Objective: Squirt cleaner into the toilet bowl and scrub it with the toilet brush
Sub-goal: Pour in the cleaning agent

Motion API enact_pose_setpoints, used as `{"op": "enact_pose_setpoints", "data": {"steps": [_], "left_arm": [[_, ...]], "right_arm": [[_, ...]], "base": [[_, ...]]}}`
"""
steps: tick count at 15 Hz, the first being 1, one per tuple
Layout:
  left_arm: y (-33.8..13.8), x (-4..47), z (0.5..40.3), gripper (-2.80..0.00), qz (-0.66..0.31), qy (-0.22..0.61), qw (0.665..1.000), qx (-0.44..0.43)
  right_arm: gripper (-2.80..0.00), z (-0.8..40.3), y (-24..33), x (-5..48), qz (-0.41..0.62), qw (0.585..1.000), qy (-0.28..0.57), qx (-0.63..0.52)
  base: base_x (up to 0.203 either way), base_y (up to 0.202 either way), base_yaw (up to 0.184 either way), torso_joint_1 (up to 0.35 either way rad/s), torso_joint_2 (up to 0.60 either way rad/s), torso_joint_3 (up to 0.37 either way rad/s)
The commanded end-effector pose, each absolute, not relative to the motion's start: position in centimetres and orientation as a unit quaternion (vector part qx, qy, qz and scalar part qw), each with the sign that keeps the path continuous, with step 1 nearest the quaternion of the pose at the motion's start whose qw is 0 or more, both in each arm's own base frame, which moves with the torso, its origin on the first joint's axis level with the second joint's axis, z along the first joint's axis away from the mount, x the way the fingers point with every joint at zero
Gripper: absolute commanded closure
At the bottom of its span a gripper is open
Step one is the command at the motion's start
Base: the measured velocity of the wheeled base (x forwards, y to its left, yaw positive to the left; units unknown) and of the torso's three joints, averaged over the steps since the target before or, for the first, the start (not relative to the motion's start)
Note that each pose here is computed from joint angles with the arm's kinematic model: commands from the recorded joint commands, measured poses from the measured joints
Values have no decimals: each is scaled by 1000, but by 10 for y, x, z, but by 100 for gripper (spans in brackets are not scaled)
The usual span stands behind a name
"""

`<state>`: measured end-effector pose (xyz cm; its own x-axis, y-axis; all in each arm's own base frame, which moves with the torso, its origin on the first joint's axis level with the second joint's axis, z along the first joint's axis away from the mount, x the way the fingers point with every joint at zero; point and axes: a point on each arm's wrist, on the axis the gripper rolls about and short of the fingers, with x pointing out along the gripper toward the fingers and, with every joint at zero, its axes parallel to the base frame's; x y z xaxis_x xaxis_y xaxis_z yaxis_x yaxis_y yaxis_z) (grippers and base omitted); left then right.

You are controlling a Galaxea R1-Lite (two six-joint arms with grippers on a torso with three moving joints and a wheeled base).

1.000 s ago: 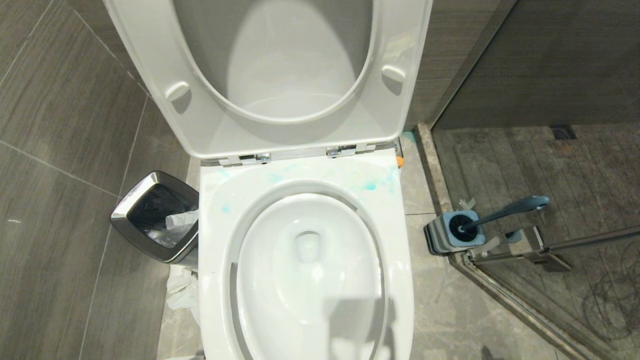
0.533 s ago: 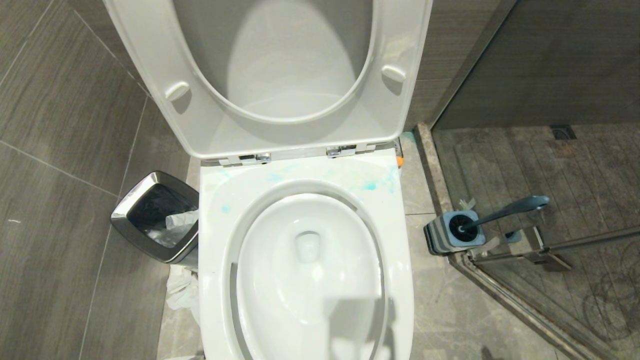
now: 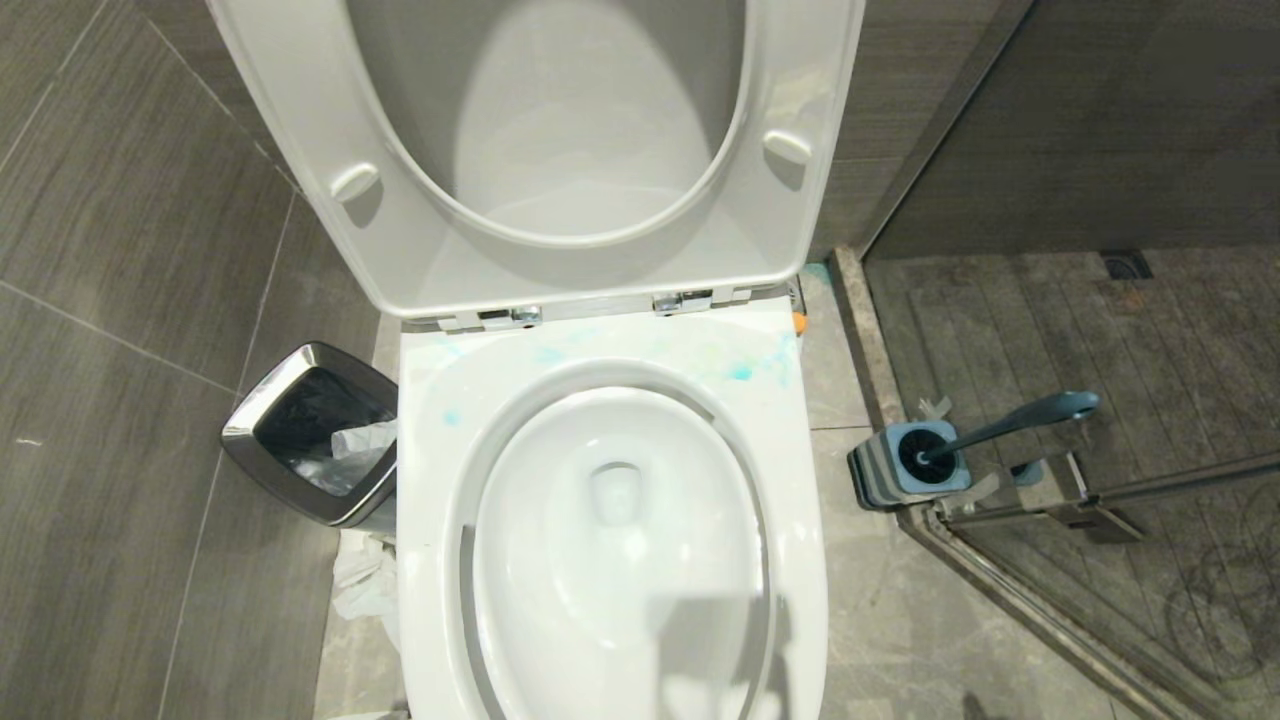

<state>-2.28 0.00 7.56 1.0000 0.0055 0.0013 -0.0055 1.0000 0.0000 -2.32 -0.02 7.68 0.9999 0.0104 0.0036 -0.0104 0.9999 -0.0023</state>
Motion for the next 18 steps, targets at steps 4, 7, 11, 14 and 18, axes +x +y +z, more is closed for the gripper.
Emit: {"op": "enact_pose_setpoints", "data": {"steps": [4, 7, 11, 14, 18], "left_arm": [[0, -23, 76, 0, 3, 0, 1000, 0], [0, -23, 76, 0, 3, -1, 1000, 0], [0, -23, 76, 0, 3, 0, 1000, 0], [0, -23, 76, 0, 3, -1, 1000, 0], [0, -23, 76, 0, 3, -1, 1000, 0]], "right_arm": [[0, 77, 0, -23, 5, 1000, -1, -2], [0, 77, 0, -23, 5, 1000, -1, -2], [0, 77, 0, -23, 5, 1000, -2, -2], [0, 77, 0, -23, 5, 1000, -2, -2], [0, 77, 0, -23, 7, 1000, -2, -2]], "base": [[0, 0, 0, 0, 0, 0], [0, 0, 0, 0, 0, 0], [0, 0, 0, 0, 0, 0], [0, 0, 0, 0, 0, 0], [0, 0, 0, 0, 0, 0]]}}
